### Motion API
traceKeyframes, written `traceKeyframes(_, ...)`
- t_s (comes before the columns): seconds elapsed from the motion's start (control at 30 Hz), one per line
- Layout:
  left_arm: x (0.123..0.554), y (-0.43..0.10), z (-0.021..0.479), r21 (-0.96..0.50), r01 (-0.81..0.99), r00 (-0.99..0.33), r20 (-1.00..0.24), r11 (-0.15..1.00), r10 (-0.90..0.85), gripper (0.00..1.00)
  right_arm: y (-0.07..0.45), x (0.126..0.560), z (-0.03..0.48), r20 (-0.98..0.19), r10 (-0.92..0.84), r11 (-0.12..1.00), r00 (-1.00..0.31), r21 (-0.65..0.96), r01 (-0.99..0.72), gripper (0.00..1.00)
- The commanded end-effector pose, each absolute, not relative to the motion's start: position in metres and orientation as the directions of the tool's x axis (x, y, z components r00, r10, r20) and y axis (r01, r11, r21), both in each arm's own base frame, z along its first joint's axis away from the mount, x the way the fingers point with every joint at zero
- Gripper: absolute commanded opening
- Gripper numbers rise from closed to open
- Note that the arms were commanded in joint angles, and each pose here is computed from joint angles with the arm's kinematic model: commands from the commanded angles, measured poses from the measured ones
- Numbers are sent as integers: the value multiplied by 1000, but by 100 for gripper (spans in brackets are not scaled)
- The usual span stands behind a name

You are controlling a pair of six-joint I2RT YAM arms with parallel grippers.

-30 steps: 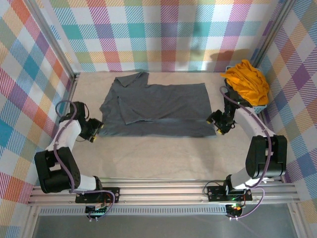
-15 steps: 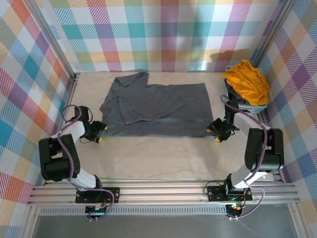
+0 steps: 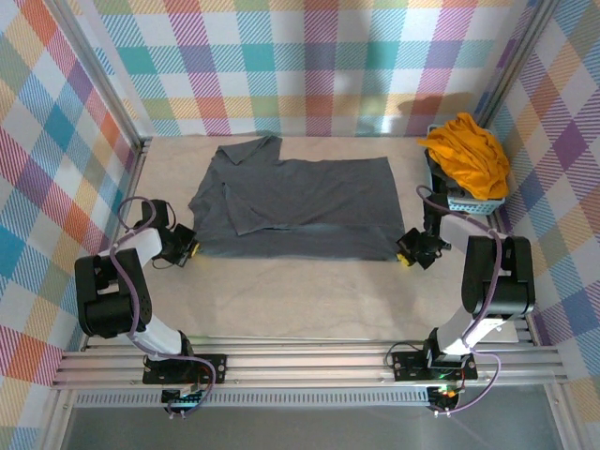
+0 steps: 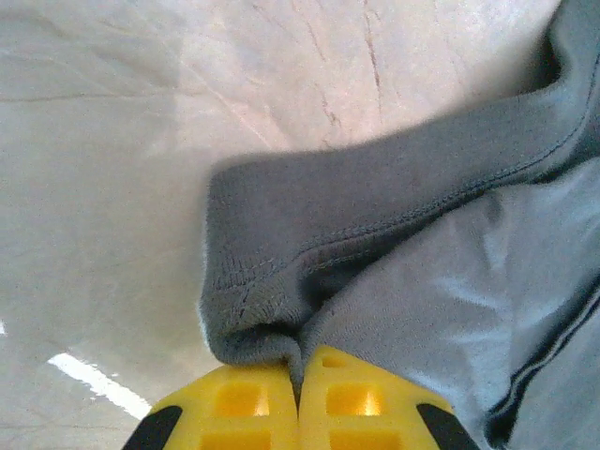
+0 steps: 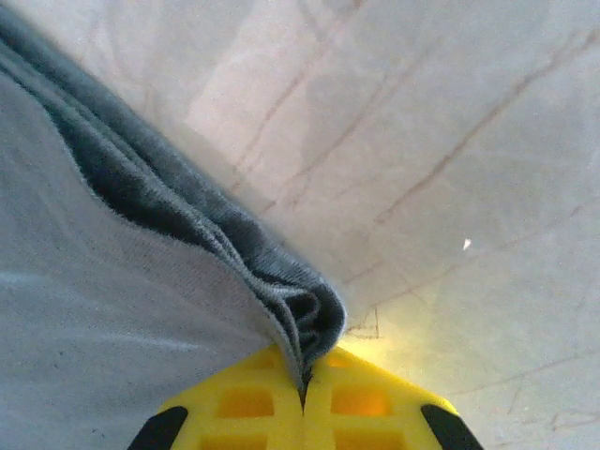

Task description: Fold and stack the t-shirts

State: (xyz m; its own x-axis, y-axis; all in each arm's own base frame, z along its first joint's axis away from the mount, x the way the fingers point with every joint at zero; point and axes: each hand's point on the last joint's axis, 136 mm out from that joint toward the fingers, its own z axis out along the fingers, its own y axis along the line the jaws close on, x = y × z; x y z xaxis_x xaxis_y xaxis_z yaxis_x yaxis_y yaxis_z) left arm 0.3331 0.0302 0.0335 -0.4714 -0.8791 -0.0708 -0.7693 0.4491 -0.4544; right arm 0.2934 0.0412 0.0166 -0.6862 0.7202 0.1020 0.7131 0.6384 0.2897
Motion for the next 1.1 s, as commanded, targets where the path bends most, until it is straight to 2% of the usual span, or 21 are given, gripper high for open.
traceKeyframes(0.0,308,43,40,-385,-812,-435,-101,438,-895,0,25,293,23,34,750,635,-661,246,732,0)
traceKeyframes(0.1,282,43,42,-331,-839,-424,-100,432,-900,0,19,278,31,18,762,629,-647,213,747,0)
traceKeyframes(0.23,241,38,37,-267,-877,-397,-66,399,-916,0,24,251,32,64,778,603,-625,205,771,0)
traceKeyframes(0.33,211,31,31,-253,-908,-336,-38,334,-941,0,27,228,28,102,793,579,-600,177,796,0)
traceKeyframes(0.43,186,27,28,-244,-933,-267,-21,264,-963,0,25,208,31,93,816,553,-570,158,818,0)
traceKeyframes(0.53,174,26,28,-259,-941,-216,-33,217,-976,0,24,189,31,92,835,529,-543,139,837,0)
traceKeyframes(0.63,170,29,29,-251,-944,-209,-52,216,-976,0,31,183,24,127,834,516,-536,164,841,0)
traceKeyframes(0.67,170,30,30,-245,-944,-212,-56,220,-976,0,32,182,22,135,835,513,-533,160,843,6)
traceKeyframes(0.7,171,31,31,-239,-944,-219,-58,226,-974,8,32,180,20,138,836,512,-531,151,846,19)
traceKeyframes(0.73,170,32,34,-229,-946,-220,-65,229,-973,22,31,181,20,136,838,511,-529,147,847,31)
traceKeyframes(0.8,168,36,43,-229,-946,-214,-90,229,-973,60,26,183,27,106,843,512,-527,144,847,45)
traceKeyframes(0.83,170,37,51,-249,-941,-211,-103,231,-972,70,25,188,34,82,843,514,-532,167,841,48)
traceKeyframes(0.9,174,40,72,-287,-929,-204,-134,235,-970,72,20,195,51,21,844,521,-536,206,828,51)
traceKeyframes(0.97,179,40,97,-335,-907,-208,-173,256,-963,67,19,209,77,-67,824,557,-562,278,783,52)
traceKeyframes(1.07,192,25,122,-393,-867,-255,-179,307,-950,64,54,249,126,-211,696,681,-686,497,538,56)
